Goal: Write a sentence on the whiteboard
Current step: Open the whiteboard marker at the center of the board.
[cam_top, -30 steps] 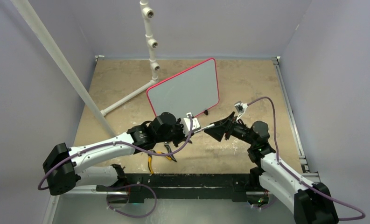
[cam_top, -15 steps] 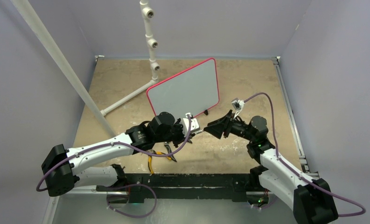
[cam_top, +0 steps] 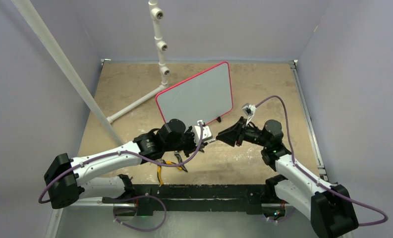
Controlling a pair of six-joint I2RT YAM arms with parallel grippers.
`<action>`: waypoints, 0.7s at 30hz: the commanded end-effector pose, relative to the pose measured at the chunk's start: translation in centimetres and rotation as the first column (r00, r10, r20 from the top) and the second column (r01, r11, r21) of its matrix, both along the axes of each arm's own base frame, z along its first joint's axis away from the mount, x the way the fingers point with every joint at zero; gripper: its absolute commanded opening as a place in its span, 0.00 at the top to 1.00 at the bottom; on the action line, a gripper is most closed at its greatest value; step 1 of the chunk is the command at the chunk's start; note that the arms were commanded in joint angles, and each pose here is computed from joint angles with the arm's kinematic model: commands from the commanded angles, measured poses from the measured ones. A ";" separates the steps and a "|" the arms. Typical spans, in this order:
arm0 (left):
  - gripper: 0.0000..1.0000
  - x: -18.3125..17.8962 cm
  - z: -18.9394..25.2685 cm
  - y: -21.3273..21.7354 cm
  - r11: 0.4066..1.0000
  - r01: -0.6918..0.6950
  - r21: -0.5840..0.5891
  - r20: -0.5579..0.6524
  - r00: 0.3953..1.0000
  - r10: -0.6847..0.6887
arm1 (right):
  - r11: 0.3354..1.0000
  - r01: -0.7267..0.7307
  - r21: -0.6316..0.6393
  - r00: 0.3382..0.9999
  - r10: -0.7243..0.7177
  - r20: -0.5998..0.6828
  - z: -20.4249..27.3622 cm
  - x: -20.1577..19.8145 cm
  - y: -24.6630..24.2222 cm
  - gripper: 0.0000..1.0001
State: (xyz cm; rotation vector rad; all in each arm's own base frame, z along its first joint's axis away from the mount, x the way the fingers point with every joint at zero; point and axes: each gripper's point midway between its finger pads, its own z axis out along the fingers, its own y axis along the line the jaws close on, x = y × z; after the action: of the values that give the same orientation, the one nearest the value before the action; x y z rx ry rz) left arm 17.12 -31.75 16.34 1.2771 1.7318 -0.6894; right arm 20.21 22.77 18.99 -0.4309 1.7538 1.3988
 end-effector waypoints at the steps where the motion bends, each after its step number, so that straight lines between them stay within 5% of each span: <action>1: 1.00 0.0 0.8 -0.5 0.999 0.006 -0.041 -0.004 1.000 -0.006 | 0.998 -0.065 -0.012 0.996 0.065 0.060 1.3 -0.3 0.4 0.64; 5: 1.00 -0.1 0.8 -0.6 0.999 0.012 -0.042 -0.006 1.000 -0.012 | 0.997 -0.073 0.001 0.995 0.073 0.062 1.5 -0.4 0.5 0.75; 9: 0.99 0.1 1.0 -0.6 0.999 0.000 -0.047 -0.005 1.000 -0.001 | 0.996 -0.088 0.024 0.994 0.086 0.066 2.0 -0.8 0.6 1.00; 14: 0.54 -0.1 1.2 -0.8 0.998 0.002 -0.064 -0.018 1.000 -0.003 | 0.995 -0.096 0.025 0.992 0.094 0.086 2.3 -0.9 0.6 1.00; 21: 0.44 -0.3 0.3 -1.1 0.999 0.016 -0.043 -0.044 0.999 -0.018 | 0.992 -0.124 0.026 0.988 0.121 0.100 2.7 -1.4 0.7 1.00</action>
State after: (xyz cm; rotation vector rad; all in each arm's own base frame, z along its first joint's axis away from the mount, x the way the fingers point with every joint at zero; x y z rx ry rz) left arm 16.91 -32.06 16.23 1.2637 1.7474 -0.7220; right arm 19.00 23.26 19.44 -0.5130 1.7389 1.4646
